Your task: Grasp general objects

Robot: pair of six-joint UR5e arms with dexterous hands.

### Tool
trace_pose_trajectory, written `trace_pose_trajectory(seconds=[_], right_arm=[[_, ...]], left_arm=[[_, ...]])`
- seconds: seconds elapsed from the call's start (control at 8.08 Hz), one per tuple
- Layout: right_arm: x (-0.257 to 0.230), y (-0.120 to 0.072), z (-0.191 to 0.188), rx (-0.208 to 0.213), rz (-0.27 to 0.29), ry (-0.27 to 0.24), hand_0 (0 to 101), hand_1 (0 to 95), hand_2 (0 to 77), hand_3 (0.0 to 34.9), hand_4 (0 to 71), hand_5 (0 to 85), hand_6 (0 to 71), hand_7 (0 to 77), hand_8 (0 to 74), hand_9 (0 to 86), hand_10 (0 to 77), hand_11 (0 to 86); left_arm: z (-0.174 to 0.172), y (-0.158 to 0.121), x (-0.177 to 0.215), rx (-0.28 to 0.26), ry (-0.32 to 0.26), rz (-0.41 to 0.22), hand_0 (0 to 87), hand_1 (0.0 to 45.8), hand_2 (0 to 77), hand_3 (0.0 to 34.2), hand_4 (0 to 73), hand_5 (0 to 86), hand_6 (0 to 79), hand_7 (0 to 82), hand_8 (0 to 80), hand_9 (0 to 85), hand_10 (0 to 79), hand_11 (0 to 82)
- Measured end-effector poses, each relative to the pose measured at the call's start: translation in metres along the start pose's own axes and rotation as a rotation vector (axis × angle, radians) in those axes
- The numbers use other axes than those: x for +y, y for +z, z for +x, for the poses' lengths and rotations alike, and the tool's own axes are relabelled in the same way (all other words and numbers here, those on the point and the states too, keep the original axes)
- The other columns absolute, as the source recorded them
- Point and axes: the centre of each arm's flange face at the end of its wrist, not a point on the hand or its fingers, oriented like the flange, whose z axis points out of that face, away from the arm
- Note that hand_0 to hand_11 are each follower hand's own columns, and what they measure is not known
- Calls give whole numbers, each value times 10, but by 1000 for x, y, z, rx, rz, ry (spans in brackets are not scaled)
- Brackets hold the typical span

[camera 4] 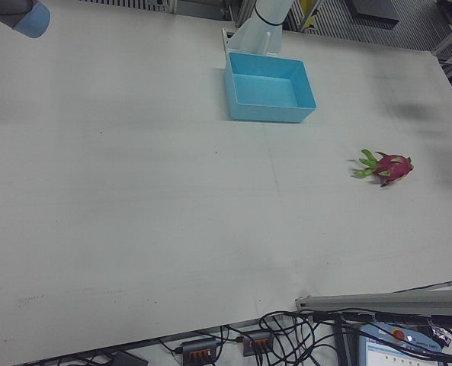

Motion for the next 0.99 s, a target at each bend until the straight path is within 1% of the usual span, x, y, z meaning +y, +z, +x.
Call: trace_pose_trajectory(seconds=[0.12,0.25,0.37,0.5,0.62,0.74,0.87,0.99], right_arm=[[0,0,0,0,0,0,0,949,774,0,0,0,0,0,0,5,0,5],[0,0,0,1,0,0,0,949,774,0,0,0,0,0,0,5,0,5],[0,0,0,1,0,0,0,949,774,0,0,0,0,0,0,11,0,5],[0,0,0,1,0,0,0,949,774,0,0,5,0,0,0,11,0,5],[0,0,0,1,0,0,0,949,774,0,0,5,0,0,0,11,0,5],[0,0,0,1,0,0,0,949,774,0,0,0,0,0,0,5,0,5],[0,0,0,0,0,0,0,949,774,0,0,0,0,0,0,5,0,5],[0,0,0,0,-1,0,0,949,774,0,0,0,0,0,0,5,0,5]], left_arm=[[-8,8,1,5,8,7,785,0,153,208,0,704,60,256,191,158,104,196],[-7,28,10,15,12,-4,793,0,153,193,0,704,98,289,196,158,104,196],[15,61,25,32,15,-27,791,0,153,169,0,704,109,300,196,158,104,196],[43,94,48,46,16,-51,792,0,153,163,0,704,104,300,196,158,104,196],[62,118,81,52,17,-75,792,0,153,163,0,704,104,300,196,158,93,185],[66,131,113,52,18,-92,796,0,153,175,0,704,98,300,196,158,87,169],[64,135,137,46,20,-107,799,0,153,171,0,704,93,300,196,158,87,169],[64,135,151,38,22,-122,797,0,153,173,0,704,82,278,196,158,87,169]])
